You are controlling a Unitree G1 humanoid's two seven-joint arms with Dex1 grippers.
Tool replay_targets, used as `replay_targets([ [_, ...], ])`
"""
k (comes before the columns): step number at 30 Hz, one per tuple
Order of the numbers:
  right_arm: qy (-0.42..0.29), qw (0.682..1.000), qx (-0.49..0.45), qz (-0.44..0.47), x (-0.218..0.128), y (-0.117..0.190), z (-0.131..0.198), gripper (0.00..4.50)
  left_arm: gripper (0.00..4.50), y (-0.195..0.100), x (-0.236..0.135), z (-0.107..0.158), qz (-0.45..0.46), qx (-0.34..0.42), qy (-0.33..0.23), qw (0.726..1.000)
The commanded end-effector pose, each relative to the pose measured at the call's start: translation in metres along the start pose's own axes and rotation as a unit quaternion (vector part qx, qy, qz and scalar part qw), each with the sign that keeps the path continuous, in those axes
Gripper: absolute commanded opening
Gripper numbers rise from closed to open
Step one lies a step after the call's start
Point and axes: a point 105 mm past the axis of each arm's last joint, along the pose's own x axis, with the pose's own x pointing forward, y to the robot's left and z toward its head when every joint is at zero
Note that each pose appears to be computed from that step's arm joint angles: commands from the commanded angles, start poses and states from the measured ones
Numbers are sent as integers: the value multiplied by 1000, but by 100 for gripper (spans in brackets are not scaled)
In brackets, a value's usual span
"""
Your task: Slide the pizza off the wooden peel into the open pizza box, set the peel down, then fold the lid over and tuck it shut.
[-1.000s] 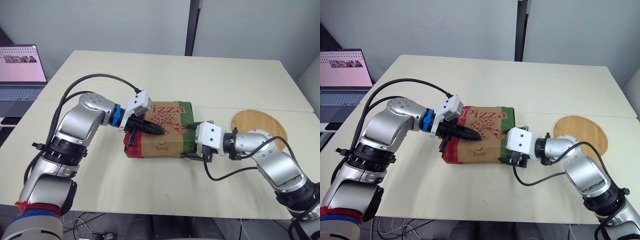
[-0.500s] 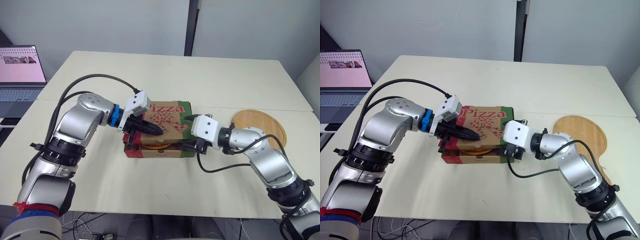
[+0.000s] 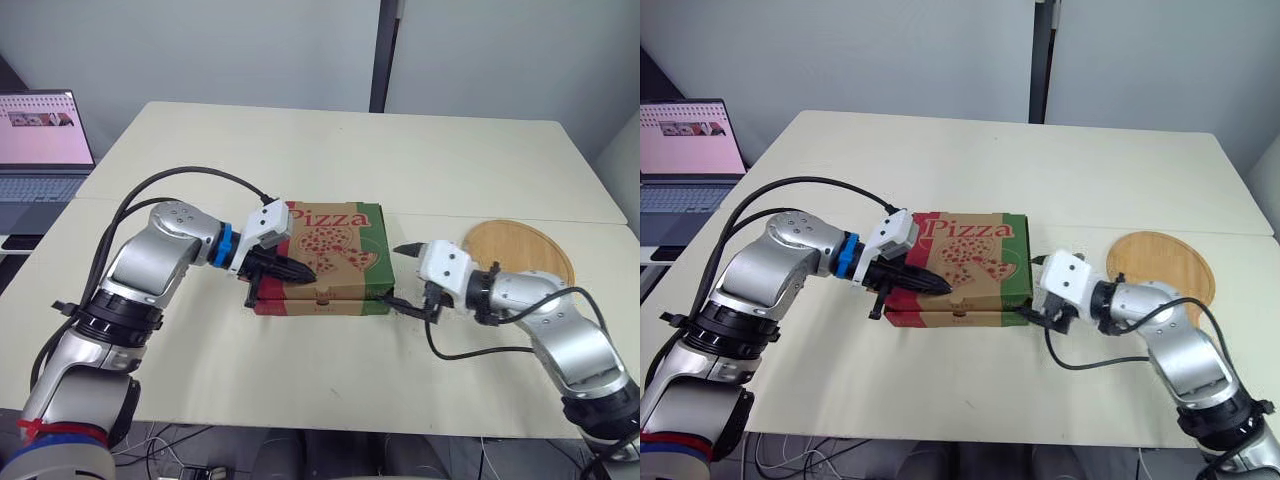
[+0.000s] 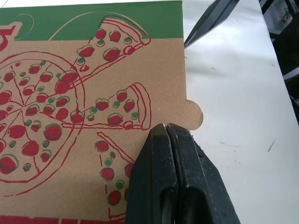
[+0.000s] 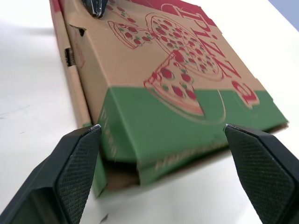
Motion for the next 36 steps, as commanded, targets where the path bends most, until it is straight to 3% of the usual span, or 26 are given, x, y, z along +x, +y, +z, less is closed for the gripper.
replay_targets([
  [1, -13, 999, 40, -10, -23, -16, -1, 449, 0, 1, -6, 5, 13, 15, -1, 1000],
  [4, 3, 998, 53, -30, -25, -27, -15, 449, 0, 2, -8, 6, 17, 15, -2, 1000],
  [7, 15, 999, 47, -21, -14, -26, -24, 393, 0, 2, -9, 5, 18, 15, -2, 1000],
  [18, -45, 993, 82, 66, 19, 4, -14, 5, 0, 0, -9, 5, 18, 13, -3, 1000],
  [21, -52, 992, 91, 64, 20, 4, -11, 5, 0, 0, -8, 5, 17, 14, -3, 1000],
  [28, 2, 999, 32, 42, -3, -16, -25, 5, 0, -1, -7, 3, 17, 14, -1, 1000],
  [32, -30, 998, 40, 45, -9, -24, -4, 5, 0, -2, -7, 1, 19, 12, 0, 1000],
  [36, -69, 992, 48, 91, 6, -1, 14, 5, 0, -2, -7, 1, 22, 10, -3, 1000],
])
